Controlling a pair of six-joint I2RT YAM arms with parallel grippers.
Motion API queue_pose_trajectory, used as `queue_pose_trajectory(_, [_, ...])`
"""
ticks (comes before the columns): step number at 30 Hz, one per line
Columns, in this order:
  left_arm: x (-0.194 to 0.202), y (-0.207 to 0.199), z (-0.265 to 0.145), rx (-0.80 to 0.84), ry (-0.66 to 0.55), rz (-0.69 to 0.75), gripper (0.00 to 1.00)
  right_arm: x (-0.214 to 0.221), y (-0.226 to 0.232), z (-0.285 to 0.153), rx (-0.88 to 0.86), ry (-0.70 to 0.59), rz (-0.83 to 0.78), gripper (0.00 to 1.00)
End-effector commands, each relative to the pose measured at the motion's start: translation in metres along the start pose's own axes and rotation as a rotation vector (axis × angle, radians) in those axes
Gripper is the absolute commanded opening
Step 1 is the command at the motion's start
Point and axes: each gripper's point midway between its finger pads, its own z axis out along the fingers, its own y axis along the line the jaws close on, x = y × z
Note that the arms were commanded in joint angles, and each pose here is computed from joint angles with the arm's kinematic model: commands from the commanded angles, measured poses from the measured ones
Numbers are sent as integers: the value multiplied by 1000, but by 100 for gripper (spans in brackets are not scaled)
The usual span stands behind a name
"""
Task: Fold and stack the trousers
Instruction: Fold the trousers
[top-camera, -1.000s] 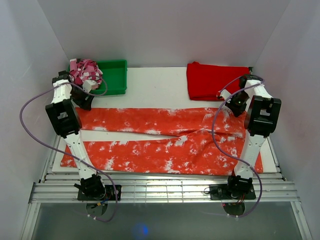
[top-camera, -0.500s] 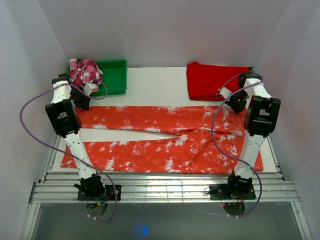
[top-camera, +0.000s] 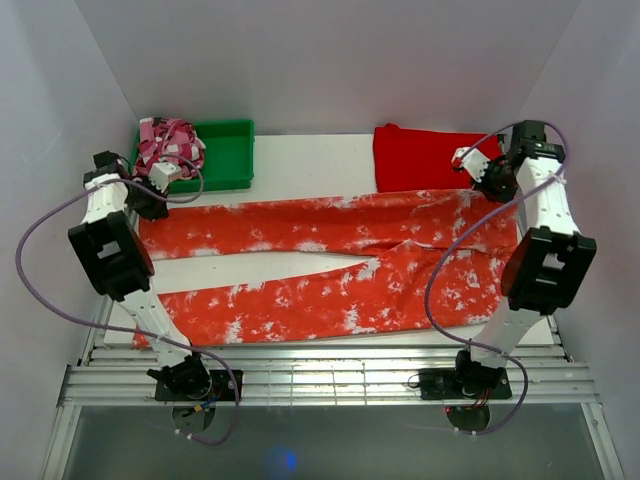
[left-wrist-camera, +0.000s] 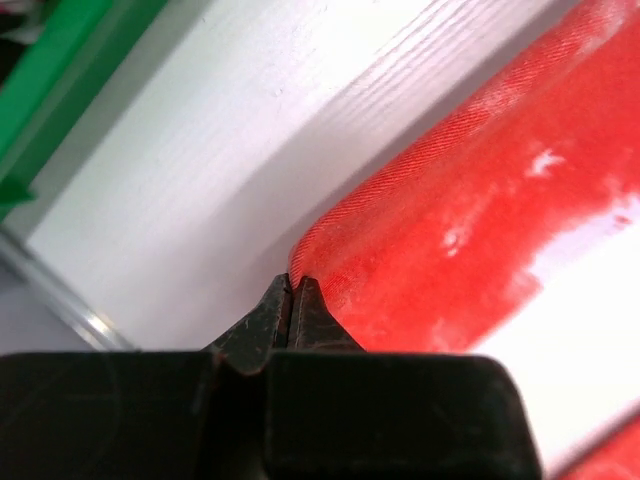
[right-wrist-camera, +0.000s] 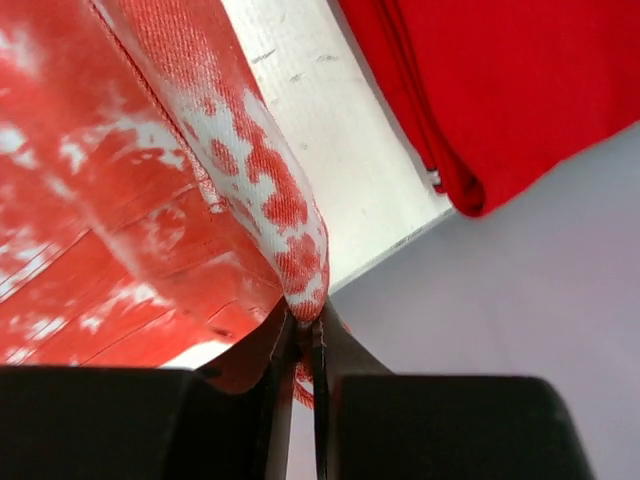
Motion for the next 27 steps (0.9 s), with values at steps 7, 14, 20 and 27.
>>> queue_pose_trajectory(7, [9,-46,-143,-429,-191,158,0,55,93,-74,135,-15,-218,8])
queue_pose_trajectory(14, [142,-169,-89,-180,61,86,0,116,231,-22,-64,86,-344,8])
queue_pose_trajectory(20, [187,-212,-72,-21,191,37,0,143,267,-9,-188,144,-335,8])
queue_pose_trajectory(27, [193,-179,-59,-54,254,-132,0,153,261,5,-242,186,-230,8])
